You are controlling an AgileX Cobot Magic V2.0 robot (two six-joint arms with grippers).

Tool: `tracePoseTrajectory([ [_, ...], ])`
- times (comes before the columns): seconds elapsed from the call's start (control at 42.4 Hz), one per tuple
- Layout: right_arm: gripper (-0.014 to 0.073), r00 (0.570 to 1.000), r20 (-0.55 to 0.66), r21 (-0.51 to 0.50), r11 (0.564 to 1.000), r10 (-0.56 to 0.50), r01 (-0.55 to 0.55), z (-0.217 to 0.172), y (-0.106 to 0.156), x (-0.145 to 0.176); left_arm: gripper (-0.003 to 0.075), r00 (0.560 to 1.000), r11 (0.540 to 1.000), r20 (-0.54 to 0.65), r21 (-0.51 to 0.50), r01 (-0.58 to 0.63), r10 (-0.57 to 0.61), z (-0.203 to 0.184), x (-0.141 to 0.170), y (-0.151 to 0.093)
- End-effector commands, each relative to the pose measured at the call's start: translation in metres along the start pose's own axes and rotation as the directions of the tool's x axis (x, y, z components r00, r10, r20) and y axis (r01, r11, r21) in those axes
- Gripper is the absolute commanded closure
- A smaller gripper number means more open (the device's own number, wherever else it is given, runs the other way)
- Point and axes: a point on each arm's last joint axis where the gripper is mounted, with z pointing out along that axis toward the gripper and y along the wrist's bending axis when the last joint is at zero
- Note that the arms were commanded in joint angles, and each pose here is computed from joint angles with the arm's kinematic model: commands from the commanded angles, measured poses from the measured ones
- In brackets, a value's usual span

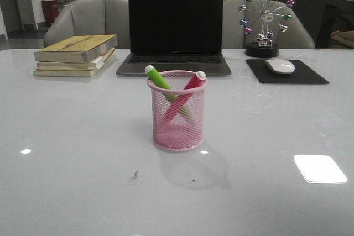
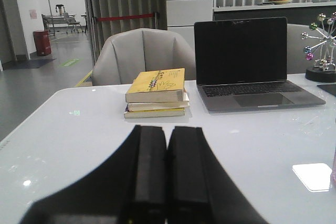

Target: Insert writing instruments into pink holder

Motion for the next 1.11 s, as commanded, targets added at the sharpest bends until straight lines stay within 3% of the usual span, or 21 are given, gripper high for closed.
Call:
tracePoseTrajectory([
  [0.0,0.0543,0.996,0.091,0.008,1.000,0.002,-0.003,-0.005,-0.001,-0.012,0.0622,0.994,1.000,0.109,0.002,0.011,-0.012,-0.002,-0.009,0.000],
  [0.378,0.0543,0.995,0.101,0.011,1.000,0.001,-0.002,-0.007,-0.001,-0.010,0.0622,0.994,1.000,0.109,0.002,0.011,-0.012,-0.002,-0.009,0.000],
  [0.496,0.0543,0.984,0.175,0.114,0.992,0.033,-0.054,-0.014,-0.014,0.002,0.0622,0.994,1.000,0.109,0.002,0.011,-0.012,-0.002,-0.009,0.000],
  [0.638,0.0543,0.928,0.367,0.276,0.946,0.057,-0.168,-0.024,-0.029,0.028,0.0622,0.994,1.000,0.109,0.002,0.011,-0.012,-0.002,-0.009,0.000],
  [0.779,0.0543,0.844,0.537,0.391,0.886,0.001,-0.249,-0.030,-0.031,0.061,0.0622,0.994,1.000,0.109,0.002,0.011,-0.012,-0.002,-0.009,0.000],
  [0.897,0.0543,0.798,0.601,0.439,0.851,-0.041,-0.287,-0.025,-0.029,0.090,0.0622,0.994,1.000,0.109,0.002,0.011,-0.012,-0.002,-0.009,0.000],
  [1.086,0.0543,0.771,0.633,0.460,0.834,-0.069,-0.303,-0.011,-0.028,0.117,0.0622,0.994,1.000,0.109,0.002,0.011,-0.012,-0.002,-0.009,0.000],
])
